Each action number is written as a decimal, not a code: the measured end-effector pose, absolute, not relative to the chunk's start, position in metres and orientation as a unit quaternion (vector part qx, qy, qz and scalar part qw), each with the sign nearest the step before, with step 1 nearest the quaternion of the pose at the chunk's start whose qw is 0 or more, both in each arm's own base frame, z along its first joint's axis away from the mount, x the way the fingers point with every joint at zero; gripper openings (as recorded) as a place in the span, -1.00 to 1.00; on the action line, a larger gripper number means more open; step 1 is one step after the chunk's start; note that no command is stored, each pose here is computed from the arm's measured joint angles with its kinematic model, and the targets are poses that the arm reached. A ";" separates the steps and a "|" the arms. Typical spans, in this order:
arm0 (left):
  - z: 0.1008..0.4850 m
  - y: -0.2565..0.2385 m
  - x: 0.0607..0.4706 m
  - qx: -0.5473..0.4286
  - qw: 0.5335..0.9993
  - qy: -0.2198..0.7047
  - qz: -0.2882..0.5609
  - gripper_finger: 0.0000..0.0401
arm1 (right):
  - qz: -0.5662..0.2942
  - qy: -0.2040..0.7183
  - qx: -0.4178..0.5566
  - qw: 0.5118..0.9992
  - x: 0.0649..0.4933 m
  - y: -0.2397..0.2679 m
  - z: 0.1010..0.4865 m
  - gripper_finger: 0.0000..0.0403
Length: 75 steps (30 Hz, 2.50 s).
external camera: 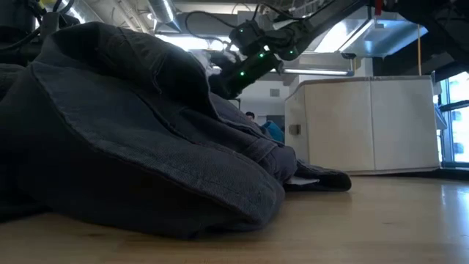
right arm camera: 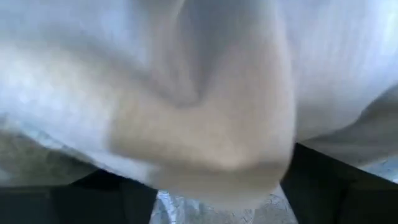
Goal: Sort clothes
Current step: Put the patterned white dress into the left laundry bin
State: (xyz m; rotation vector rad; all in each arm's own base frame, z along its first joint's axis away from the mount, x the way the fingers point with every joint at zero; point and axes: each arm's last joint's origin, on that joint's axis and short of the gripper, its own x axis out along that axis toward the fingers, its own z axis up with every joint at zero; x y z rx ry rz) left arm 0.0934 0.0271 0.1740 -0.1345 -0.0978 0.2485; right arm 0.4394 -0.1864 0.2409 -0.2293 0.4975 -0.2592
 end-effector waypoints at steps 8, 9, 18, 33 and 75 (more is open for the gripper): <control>0.174 0.027 0.093 -0.063 0.989 -0.048 0.124 -0.98 | -0.123 0.238 -0.115 0.957 0.440 -0.187 0.245 -0.71; 0.174 0.027 0.093 -0.063 0.989 -0.048 0.124 -0.98 | -0.123 0.235 -0.116 0.957 0.441 -0.187 0.248 -0.85; 0.174 0.027 0.093 -0.067 0.989 -0.051 0.124 -0.98 | -0.144 0.136 -0.157 0.968 0.450 -0.184 0.325 -0.94; 0.175 0.027 0.093 -0.069 0.988 -0.055 0.123 -0.98 | -0.099 -0.065 -0.190 0.975 0.524 -0.184 0.322 -0.89; 0.172 0.027 0.094 -0.082 0.988 -0.042 0.124 -0.98 | -0.244 0.347 -0.143 0.894 0.454 -0.167 0.240 0.51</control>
